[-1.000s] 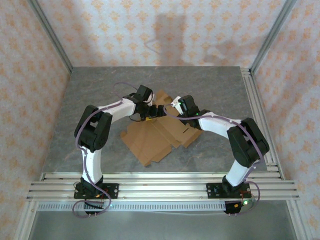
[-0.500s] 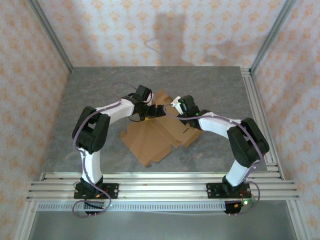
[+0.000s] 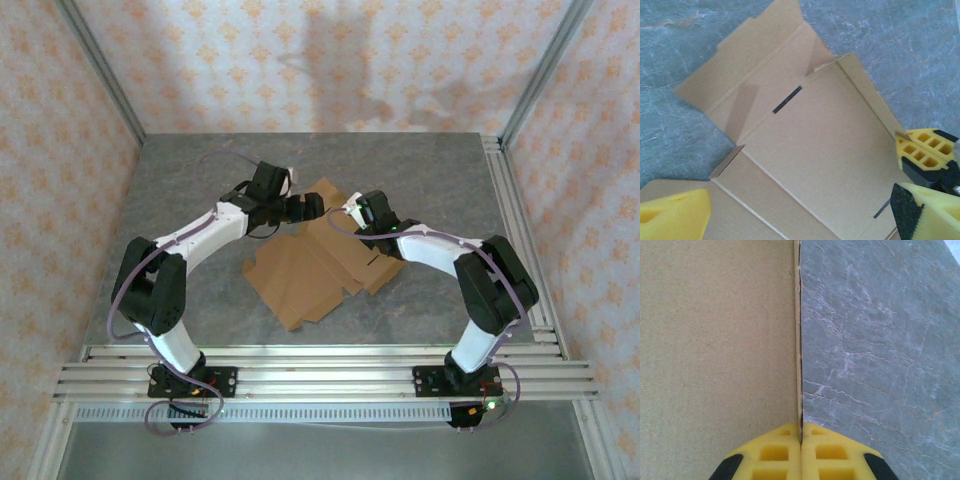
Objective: Fold the paper box
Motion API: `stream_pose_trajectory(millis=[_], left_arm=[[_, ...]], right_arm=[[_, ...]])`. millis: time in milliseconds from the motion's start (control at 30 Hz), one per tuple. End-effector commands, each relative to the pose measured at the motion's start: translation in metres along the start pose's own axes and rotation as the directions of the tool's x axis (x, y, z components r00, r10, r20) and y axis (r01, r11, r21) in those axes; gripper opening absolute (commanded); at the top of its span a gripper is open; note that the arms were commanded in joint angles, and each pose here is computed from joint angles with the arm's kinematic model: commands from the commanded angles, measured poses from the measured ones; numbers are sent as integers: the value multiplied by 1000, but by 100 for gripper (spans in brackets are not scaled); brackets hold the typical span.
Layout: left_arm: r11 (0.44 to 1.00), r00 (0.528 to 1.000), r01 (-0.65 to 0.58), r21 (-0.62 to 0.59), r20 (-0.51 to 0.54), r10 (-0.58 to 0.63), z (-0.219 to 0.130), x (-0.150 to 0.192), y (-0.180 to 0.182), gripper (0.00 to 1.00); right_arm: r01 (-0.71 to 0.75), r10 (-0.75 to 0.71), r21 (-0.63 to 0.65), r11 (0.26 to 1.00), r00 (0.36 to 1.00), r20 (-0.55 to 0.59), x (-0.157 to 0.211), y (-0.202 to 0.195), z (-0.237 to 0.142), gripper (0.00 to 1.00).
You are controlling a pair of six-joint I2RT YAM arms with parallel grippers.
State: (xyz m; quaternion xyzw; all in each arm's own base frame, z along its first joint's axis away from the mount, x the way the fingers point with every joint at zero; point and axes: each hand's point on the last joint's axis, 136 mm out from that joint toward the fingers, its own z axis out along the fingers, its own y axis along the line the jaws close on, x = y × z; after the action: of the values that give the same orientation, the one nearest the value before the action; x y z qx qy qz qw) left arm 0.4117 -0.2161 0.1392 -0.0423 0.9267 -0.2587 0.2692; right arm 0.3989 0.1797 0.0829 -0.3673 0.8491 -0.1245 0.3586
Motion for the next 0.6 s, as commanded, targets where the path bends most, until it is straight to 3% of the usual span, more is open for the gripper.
stream_pose_trajectory(millis=[0, 400, 567], left_arm=[[999, 997, 32, -31, 69, -29, -9, -13, 13, 95], [993, 988, 111, -33, 108, -107, -17, -18, 28, 97], [992, 987, 123, -11, 102, -122, -16, -18, 26, 98]], right_arm=[[26, -29, 103, 994, 999, 22, -9, -18, -13, 0], [127, -133, 242, 962, 991, 11, -19, -31, -26, 0], [108, -109, 75, 991, 994, 20, -16, -4, -25, 0]])
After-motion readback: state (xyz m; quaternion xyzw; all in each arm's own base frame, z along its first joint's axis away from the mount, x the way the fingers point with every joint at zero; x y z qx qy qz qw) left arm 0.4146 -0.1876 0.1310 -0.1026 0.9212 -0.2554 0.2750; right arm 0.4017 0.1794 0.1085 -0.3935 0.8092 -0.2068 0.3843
